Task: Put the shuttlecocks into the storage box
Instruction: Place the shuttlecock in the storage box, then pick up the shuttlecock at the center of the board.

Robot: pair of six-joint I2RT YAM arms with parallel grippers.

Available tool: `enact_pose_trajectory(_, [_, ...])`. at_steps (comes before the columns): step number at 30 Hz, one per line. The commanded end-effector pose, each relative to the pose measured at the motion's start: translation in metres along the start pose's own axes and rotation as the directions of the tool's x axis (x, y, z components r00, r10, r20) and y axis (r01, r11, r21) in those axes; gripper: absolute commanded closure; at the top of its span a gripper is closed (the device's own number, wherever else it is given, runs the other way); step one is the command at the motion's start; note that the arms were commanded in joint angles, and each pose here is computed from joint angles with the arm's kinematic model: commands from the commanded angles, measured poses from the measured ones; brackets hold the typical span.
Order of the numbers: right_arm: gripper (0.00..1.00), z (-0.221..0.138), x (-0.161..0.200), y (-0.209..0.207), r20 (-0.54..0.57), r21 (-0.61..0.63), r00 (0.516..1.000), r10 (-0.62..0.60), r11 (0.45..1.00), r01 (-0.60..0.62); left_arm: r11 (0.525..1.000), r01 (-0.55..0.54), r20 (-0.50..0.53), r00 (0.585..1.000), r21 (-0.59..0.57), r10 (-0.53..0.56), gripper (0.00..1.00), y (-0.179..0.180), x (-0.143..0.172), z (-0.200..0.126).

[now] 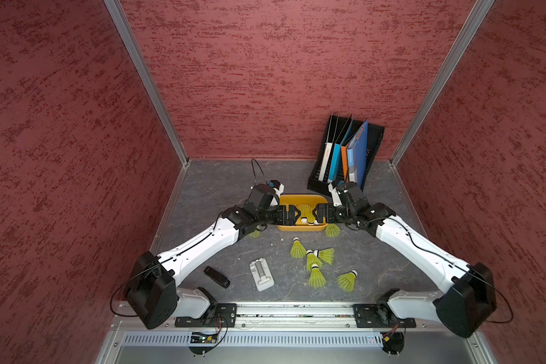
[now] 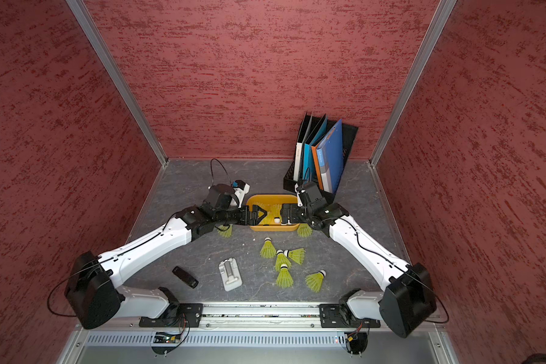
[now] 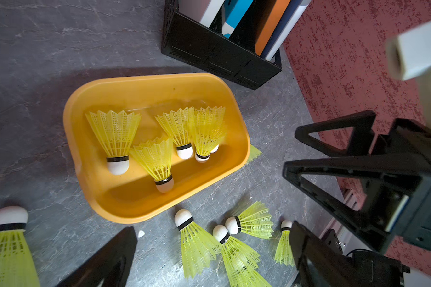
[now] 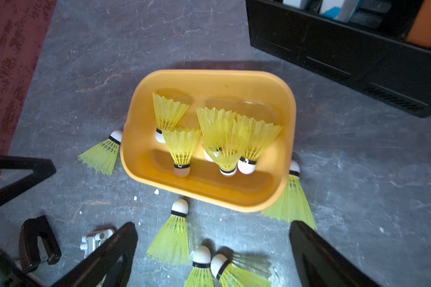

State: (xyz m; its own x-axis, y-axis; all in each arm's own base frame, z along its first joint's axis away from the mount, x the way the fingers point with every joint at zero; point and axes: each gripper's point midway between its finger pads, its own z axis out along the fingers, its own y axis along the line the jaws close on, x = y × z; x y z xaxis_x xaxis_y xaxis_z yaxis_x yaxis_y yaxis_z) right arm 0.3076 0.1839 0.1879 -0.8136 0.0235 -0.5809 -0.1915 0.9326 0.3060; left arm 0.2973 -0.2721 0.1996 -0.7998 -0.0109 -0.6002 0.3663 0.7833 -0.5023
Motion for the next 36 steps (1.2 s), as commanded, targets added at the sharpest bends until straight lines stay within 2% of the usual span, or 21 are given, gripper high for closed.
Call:
enact_pose_trajectory(1, [0.02,-0.014,0.02,-0.011,-0.038,0.058,0.999,-0.026,0.998,0.028,0.998,-0.012,-0.032,0.999,-0.062,0.011,0.0,0.022,0.009,-0.011])
enact_pose_trajectory(7, [0.01,-0.026,0.043,-0.007,-0.08,0.065,0.994,-0.072,0.995,0.077,0.994,0.038,-0.045,0.998,-0.101,-0.043,0.0,0.044,0.011,-0.029])
enact_pose_trajectory(12, [0.02,-0.033,0.06,-0.003,-0.114,0.065,0.989,-0.093,0.993,0.101,0.995,0.067,-0.085,0.994,-0.073,-0.074,0.0,0.042,0.023,-0.033])
enact_pose_trajectory(15, [0.02,-0.036,0.071,0.001,-0.134,0.057,0.986,-0.099,0.993,0.107,1.0,0.011,-0.12,0.993,-0.019,-0.013,0.0,0.028,0.035,-0.032])
enact_pose_trajectory(19, [0.03,-0.041,0.084,0.006,-0.167,0.051,0.981,-0.1,0.993,0.11,0.992,-0.111,-0.182,0.976,0.065,0.121,0.01,0.008,0.051,-0.03])
enact_pose_trajectory(22, [0.02,-0.048,0.094,0.008,-0.187,0.05,0.979,-0.085,0.994,0.096,0.965,-0.229,-0.229,0.94,0.127,0.253,0.03,-0.007,0.064,-0.028])
enact_pose_trajectory(28, [0.02,-0.066,0.117,-0.004,-0.251,0.1,0.968,0.009,0.995,0.017,0.87,-0.441,-0.3,0.818,0.219,0.49,0.06,-0.028,0.101,-0.017])
enact_pose_trajectory(32, [0.02,-0.079,0.129,-0.016,-0.269,0.146,0.961,0.063,0.989,-0.024,0.812,-0.532,-0.347,0.734,0.241,0.584,0.07,-0.031,0.127,-0.008])
enact_pose_trajectory(34, [0.02,-0.083,0.133,-0.021,-0.27,0.164,0.96,0.077,0.986,-0.033,0.783,-0.584,-0.379,0.689,0.213,0.617,0.07,-0.026,0.137,-0.001])
enact_pose_trajectory(36, [0.01,-0.085,0.135,-0.024,-0.266,0.171,0.96,0.086,0.984,-0.041,0.773,-0.612,-0.403,0.673,0.169,0.621,0.07,-0.018,0.141,0.005])
